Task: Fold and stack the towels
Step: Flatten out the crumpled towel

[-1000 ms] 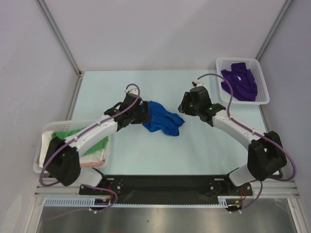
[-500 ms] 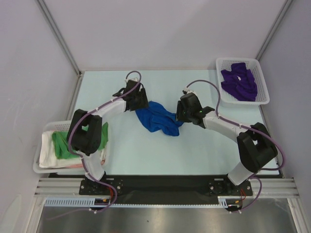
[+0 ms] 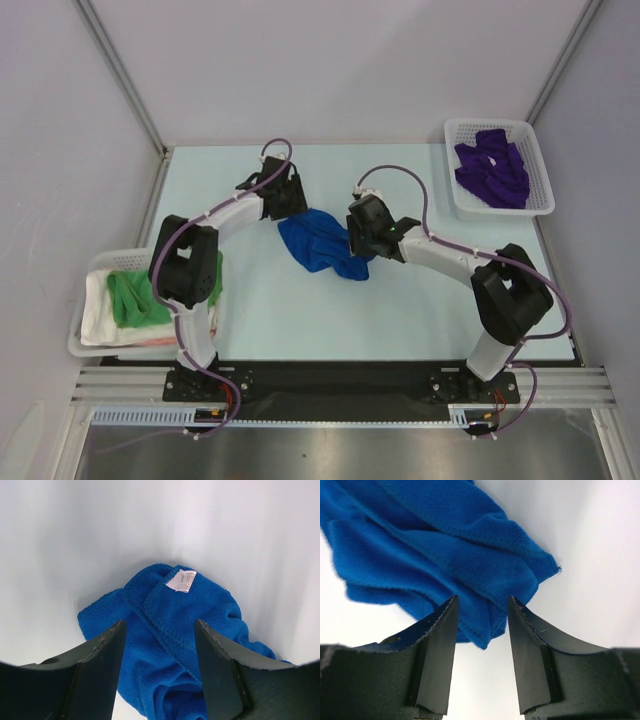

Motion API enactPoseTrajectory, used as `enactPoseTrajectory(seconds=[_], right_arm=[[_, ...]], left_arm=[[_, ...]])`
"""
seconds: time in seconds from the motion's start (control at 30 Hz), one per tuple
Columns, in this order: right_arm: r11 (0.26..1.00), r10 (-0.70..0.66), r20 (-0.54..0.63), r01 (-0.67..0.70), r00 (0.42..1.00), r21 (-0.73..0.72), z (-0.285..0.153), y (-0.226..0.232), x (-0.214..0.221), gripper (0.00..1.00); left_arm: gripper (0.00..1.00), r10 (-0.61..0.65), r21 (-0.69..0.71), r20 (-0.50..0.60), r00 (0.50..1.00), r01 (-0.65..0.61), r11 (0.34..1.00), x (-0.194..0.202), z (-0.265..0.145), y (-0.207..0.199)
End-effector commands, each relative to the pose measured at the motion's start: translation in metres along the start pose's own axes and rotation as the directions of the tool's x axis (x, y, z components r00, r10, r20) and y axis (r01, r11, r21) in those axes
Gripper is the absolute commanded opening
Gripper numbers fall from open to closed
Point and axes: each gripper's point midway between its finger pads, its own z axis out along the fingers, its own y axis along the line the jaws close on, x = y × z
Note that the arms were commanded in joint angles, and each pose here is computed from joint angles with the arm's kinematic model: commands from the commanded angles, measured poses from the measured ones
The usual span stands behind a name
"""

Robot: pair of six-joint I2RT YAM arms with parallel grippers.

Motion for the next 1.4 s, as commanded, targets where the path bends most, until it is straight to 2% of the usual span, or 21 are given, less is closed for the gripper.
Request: enactPoseTrajectory(seconds=[0.0,0.17,0.3,0.57,0.87,1.03,1.2,1.27,1.37], right_arm=[[0.996,-0.058,-0.019,0.059,0.998,0.071,0.005,-0.010,-0.002,0.49],[0.988,-0.088,-0.042,0.093,0.995,0.120,0.013,-0.018,0.000,0.50],[0.982,-0.092,-0.052,0.100,0.994,0.163,0.016,-0.026,0.004,0.46],[0.984,-0.076,-0.043,0.082,0.996,0.157,0.017,-0.029,0.003,0.23],[0.986,-0.053,-0.034,0.058,0.998,0.158,0.018,-0.032,0.004,0.11],[0.986,-0.043,-0.028,0.047,0.999,0.159,0.017,-0.035,0.003,0.08],[0.987,-0.039,-0.029,0.043,0.999,0.158,0.017,-0.036,0.004,0.07],[0.987,-0.037,-0.027,0.041,0.999,0.155,0.018,-0.036,0.003,0.07],[0.987,-0.036,-0.028,0.040,0.999,0.154,0.019,-0.037,0.003,0.07]], left_arm=[[0.62,0.006,0.036,0.028,1.000,-0.007,0.999,-0.018,-0.002,-0.011],[0.62,0.006,0.043,0.030,1.000,-0.008,0.999,-0.023,-0.001,-0.012],[0.62,0.017,0.044,0.033,0.999,-0.018,0.999,-0.025,0.000,-0.013],[0.62,0.023,0.027,0.011,1.000,-0.024,0.999,-0.018,0.006,-0.007],[0.61,0.015,-0.029,-0.006,1.000,-0.015,0.999,-0.013,0.017,0.006],[0.57,-0.002,-0.033,-0.004,1.000,0.002,0.999,-0.009,0.017,0.012],[0.47,-0.008,-0.030,0.002,1.000,0.008,1.000,-0.013,0.018,0.012],[0.38,-0.009,-0.029,0.005,1.000,0.009,1.000,-0.014,0.018,0.013],[0.32,-0.015,-0.033,0.002,1.000,0.015,0.999,-0.014,0.020,0.017]])
